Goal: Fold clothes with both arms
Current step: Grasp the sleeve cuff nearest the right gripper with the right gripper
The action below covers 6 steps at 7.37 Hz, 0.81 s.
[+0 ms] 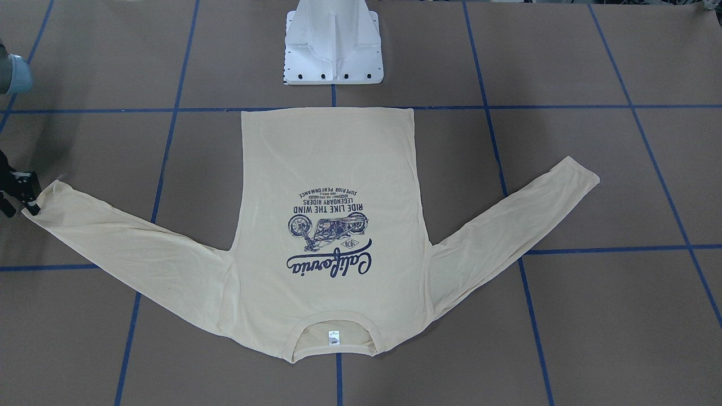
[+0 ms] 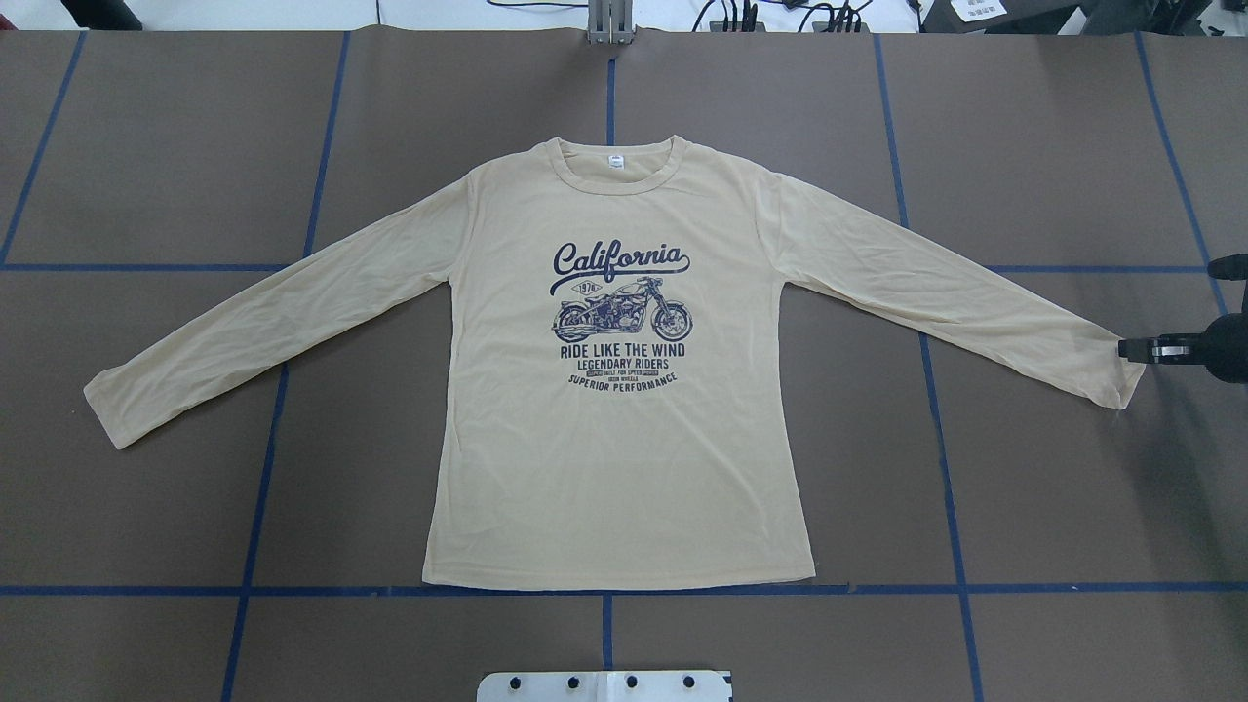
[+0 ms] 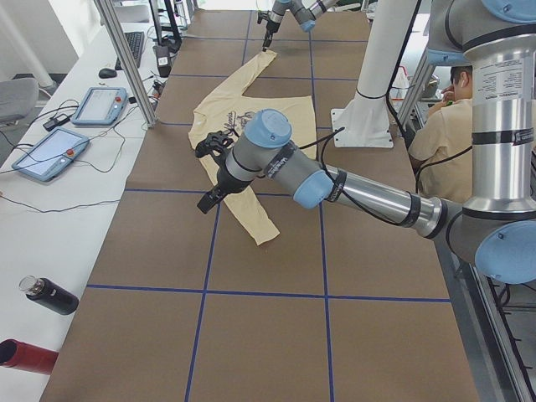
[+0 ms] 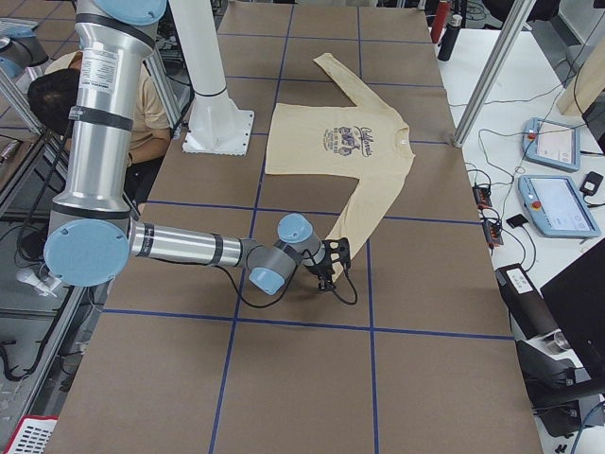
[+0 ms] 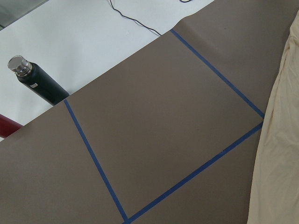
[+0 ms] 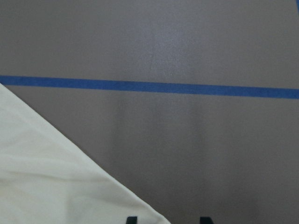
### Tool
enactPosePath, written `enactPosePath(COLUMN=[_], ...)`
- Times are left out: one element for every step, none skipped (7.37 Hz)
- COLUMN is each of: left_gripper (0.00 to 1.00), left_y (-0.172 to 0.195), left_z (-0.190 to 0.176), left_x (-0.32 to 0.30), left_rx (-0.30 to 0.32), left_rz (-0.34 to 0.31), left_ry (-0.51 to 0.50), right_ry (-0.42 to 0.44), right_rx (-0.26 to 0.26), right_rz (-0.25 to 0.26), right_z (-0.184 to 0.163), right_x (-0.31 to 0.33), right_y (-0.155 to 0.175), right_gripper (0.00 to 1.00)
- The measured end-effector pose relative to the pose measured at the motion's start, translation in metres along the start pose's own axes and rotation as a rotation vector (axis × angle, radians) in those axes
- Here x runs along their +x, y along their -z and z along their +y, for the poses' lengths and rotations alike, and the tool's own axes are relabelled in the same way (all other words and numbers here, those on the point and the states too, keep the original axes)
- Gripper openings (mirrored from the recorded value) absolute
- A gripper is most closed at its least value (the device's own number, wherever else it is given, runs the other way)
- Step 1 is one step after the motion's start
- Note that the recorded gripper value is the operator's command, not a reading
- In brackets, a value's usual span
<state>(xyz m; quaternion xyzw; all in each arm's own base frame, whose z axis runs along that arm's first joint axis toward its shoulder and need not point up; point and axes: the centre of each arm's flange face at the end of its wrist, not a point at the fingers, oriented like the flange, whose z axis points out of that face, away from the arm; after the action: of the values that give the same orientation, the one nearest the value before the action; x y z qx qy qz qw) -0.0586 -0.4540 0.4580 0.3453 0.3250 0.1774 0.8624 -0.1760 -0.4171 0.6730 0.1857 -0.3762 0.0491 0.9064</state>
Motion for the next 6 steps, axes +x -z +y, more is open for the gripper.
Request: enactPosePath(left_gripper=[1.00,1.00,1.00,1.00,1.00,1.00], left_y=[0.0000,-0.0001,-0.0001,-0.0001,-0.0001,-0.0003], left_z=[0.0001,0.0002,0.0002,0.0003,0.0003,0.0004], left_x=[0.0000,0.0000,0.0000,0.0000,0.0000,-0.0001], left_rx=[0.000,0.000,-0.001,-0.001,-0.001,-0.001], left_rz=[0.000,0.000,0.001,0.001,0.001,0.001], left_ry=[0.000,0.000,0.001,0.002,0.004,0.005], right_ry=[0.001,0.002,0.002,0.001,0.001,0.001], right_rx=[-0.002,-0.004,-0.006,-0.006,-0.006,-0.006], right_rz=[0.000,0.001,0.002,0.005,0.008,0.009], right_z=[0.0010,0.0023,0.0037,0.0048,0.0056,0.0060], right_x=[-0.0001,0.0001,0.0010,0.0023,0.0030,0.0032], right_y=[-0.0004,-0.0006,-0.0006,-0.0004,-0.0005,-0.0006], right_gripper=[0.54,0.52,0.51,0.45,0.43,0.43])
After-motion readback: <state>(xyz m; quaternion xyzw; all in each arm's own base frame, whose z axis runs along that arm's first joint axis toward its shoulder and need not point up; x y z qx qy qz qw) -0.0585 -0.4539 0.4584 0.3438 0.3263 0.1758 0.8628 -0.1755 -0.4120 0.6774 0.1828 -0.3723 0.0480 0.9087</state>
